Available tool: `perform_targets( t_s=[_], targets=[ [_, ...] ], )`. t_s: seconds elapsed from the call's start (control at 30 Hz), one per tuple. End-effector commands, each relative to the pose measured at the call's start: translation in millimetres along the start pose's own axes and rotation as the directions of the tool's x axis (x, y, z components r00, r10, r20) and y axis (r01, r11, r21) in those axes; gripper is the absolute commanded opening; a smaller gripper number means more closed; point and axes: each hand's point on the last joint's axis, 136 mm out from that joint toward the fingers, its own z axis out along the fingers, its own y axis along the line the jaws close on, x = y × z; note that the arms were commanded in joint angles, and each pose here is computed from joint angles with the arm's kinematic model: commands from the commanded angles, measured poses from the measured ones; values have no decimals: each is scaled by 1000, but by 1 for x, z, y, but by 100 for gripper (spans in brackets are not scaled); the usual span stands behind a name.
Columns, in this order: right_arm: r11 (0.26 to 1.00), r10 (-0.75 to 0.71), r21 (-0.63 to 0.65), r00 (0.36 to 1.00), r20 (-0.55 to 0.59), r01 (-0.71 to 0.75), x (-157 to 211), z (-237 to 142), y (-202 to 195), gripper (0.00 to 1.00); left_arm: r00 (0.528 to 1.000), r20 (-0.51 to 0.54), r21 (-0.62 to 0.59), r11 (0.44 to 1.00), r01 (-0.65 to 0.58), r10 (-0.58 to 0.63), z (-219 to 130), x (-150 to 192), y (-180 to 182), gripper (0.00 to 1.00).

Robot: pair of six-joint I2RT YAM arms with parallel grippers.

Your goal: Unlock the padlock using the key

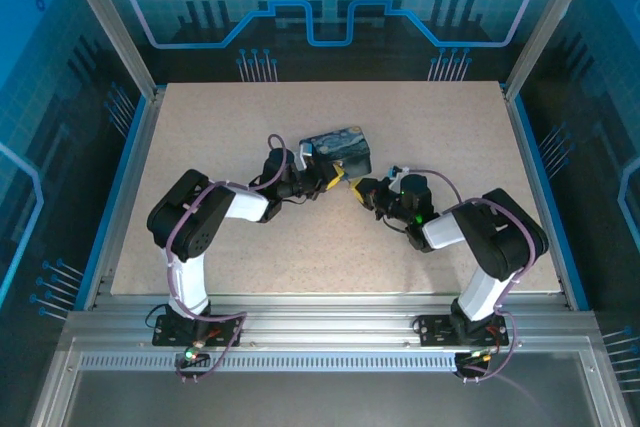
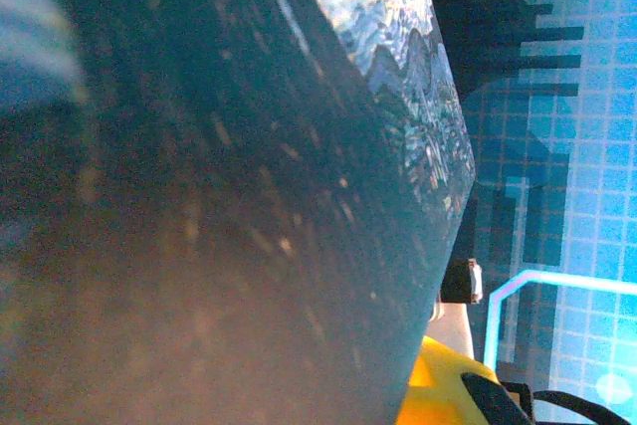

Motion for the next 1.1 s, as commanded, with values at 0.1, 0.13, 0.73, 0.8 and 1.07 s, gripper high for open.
perform_targets(
  t_s=[0.1,0.13,0.73,0.8,1.07],
  targets=[
    [995,85,-42,993,-78,-88,6,16,10,0,989,-136,111,993,-36,51,2,33,-25,0],
    [994,101,-28,991,-85,-104,7,17,6,0,989,-137,113,993,-37,52,2,34,-26,0],
    [996,-80,33,990,-116,84,-3,28,29,0,968,-237,134,990,-49,80,4,61,-36,0],
    [997,-72,26,991,-115,75,-2,30,30,0,964,-251,134,989,-56,89,6,67,-38,0],
    [997,-71,18,990,-119,73,-2,30,33,0,963,-258,120,992,-49,79,5,70,-31,0]
  ],
)
